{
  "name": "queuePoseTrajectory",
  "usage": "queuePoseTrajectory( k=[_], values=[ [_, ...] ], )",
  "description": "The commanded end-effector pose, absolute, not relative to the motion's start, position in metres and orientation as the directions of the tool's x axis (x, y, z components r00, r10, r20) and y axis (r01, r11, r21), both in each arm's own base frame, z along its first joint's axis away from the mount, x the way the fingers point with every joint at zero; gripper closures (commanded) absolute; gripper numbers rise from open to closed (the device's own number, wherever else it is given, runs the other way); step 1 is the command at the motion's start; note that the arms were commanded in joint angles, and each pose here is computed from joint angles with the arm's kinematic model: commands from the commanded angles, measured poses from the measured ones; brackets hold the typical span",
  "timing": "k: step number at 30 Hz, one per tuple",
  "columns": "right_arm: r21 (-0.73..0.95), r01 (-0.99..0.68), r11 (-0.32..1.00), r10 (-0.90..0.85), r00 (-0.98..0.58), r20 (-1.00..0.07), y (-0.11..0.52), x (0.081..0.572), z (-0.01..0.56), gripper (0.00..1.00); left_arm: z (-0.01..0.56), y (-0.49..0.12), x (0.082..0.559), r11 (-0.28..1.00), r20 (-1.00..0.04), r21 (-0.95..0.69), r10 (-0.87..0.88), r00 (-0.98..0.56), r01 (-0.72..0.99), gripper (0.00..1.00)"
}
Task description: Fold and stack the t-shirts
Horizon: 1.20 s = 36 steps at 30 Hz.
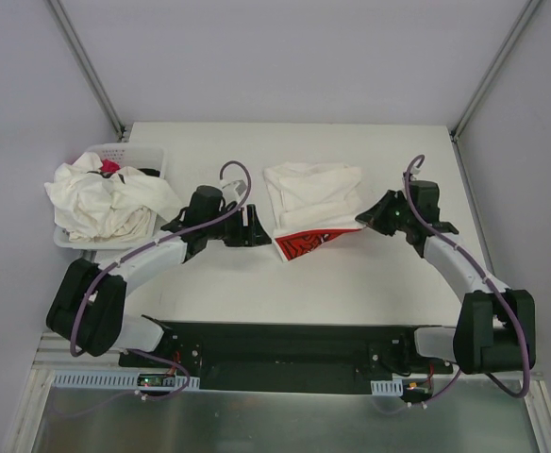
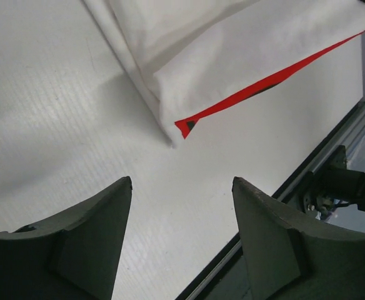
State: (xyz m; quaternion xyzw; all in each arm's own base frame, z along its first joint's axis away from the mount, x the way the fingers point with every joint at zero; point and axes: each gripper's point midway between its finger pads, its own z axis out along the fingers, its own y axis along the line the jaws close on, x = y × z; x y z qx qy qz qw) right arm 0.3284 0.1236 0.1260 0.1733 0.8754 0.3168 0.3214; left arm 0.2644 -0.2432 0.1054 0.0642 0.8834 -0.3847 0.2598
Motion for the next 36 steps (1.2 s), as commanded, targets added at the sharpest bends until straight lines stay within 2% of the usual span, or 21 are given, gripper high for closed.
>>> queuePoseTrajectory(
  k=[1,2,5,9,16,30,35,36],
  values=[
    [0.672,0.067,0.738,0.508,-0.71,-0.488,0.122,0.331,0.134,0.99,0.133,-0.259,0.27,0.593,-0.504,-0.731,-0.137,-0.852,0.337,0.31],
    [0.673,0.066,0.737,0.508,-0.711,-0.486,0.123,0.329,0.133,0.99,0.144,-0.267,0.27,0.531,-0.514,-0.76,-0.137,-0.847,0.375,0.3],
    [0.668,0.065,0.741,0.507,-0.706,-0.494,0.121,0.325,0.131,0.99,0.138,-0.278,0.267,0.446,-0.426,-0.834,-0.146,-0.893,0.325,0.3],
    [0.663,0.065,0.746,0.507,-0.701,-0.501,0.119,0.322,0.131,0.99,0.126,-0.288,0.276,0.398,-0.38,-0.87,-0.159,-0.911,0.293,0.31],
    [0.668,0.068,0.741,0.512,-0.7,-0.498,0.116,0.322,0.131,0.99,0.103,-0.299,0.286,0.368,-0.325,-0.895,-0.15,-0.934,0.252,0.32],
    [0.669,0.08,0.739,0.514,-0.709,-0.483,0.113,0.324,0.125,0.99,0.104,-0.304,0.298,0.388,-0.349,-0.878,-0.113,-0.93,0.282,0.34],
    [0.67,0.081,0.738,0.515,-0.709,-0.482,0.113,0.324,0.124,0.99,0.103,-0.306,0.302,0.383,-0.347,-0.879,-0.11,-0.931,0.283,0.39],
    [0.672,0.082,0.736,0.516,-0.71,-0.479,0.113,0.324,0.124,0.99,0.103,-0.307,0.303,0.382,-0.348,-0.88,-0.109,-0.931,0.284,0.46]
  ],
)
